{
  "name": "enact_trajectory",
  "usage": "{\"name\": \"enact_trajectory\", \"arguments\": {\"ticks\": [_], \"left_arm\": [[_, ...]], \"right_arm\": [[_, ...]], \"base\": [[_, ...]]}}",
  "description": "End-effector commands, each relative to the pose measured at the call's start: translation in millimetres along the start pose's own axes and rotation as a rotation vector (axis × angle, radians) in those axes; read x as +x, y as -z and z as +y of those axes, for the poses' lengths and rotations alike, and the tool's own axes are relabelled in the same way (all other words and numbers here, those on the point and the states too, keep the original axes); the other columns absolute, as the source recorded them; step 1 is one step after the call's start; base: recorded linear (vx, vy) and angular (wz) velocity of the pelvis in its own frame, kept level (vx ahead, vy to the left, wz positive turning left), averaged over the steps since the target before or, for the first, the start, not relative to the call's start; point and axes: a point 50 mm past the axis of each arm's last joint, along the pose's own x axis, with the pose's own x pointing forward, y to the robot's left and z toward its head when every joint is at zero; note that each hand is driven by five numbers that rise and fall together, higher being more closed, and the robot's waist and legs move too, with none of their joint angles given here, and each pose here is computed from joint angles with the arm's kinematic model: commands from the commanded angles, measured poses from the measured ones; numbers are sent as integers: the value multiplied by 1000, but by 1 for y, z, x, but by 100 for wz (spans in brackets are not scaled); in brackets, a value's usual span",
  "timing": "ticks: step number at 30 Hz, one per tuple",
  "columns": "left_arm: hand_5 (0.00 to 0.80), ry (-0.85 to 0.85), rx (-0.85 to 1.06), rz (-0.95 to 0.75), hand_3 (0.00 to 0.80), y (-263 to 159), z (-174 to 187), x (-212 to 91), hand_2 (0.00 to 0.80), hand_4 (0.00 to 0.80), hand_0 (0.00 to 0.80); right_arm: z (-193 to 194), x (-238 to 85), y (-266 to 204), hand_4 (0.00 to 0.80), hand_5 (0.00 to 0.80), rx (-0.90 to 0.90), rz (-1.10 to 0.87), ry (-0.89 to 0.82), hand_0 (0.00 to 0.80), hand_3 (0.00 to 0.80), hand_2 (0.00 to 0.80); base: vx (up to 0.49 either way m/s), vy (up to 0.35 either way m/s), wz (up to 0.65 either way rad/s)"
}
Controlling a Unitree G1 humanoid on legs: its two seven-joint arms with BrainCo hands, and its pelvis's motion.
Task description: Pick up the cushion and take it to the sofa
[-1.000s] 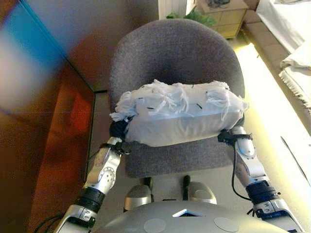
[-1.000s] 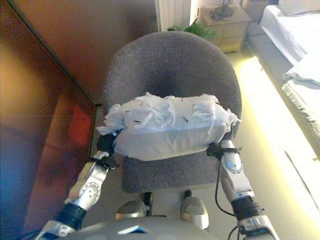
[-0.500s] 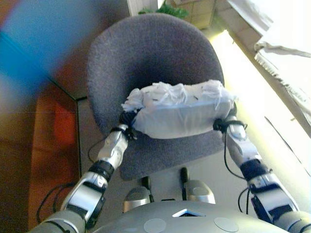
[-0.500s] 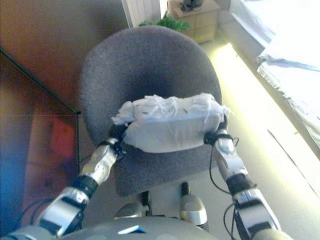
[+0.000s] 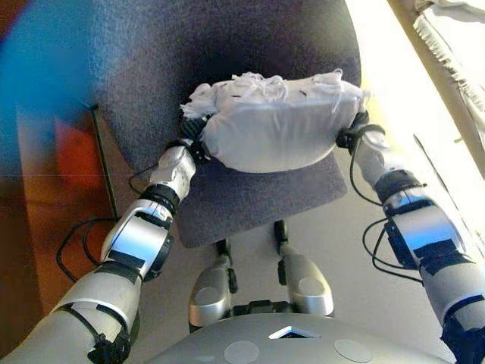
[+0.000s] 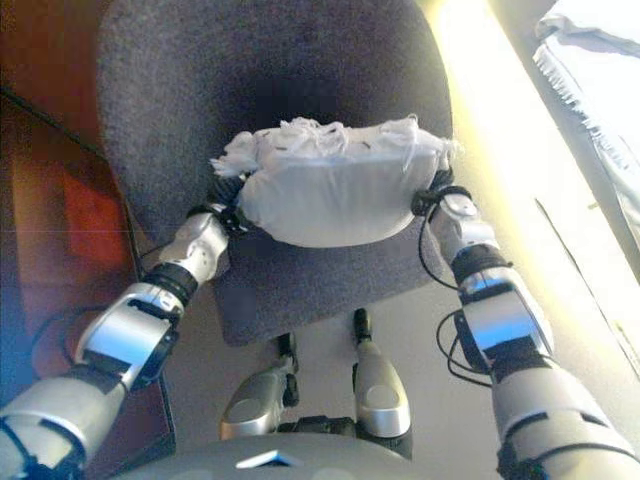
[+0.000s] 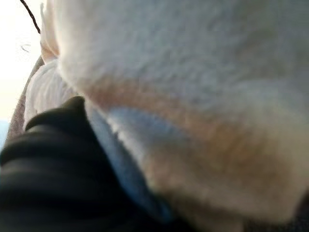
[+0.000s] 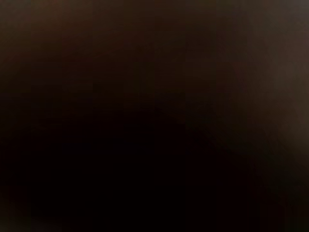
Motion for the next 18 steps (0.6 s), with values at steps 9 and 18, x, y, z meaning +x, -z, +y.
{"name": "enact_trajectory", "arguments": {"ticks": [9,18], "left_arm": [[800,14,-34,35,800,-65,-40,20,800,800,800],[0,-130,-121,82,0,-93,-28,20,0,0,0]], "right_arm": [[36,9,-53,800,800,-201,114,-145,800,800,800],[39,6,-104,800,800,-288,-32,-59,800,800,800]], "base": [[1,19,7],[-4,65,4]]}}
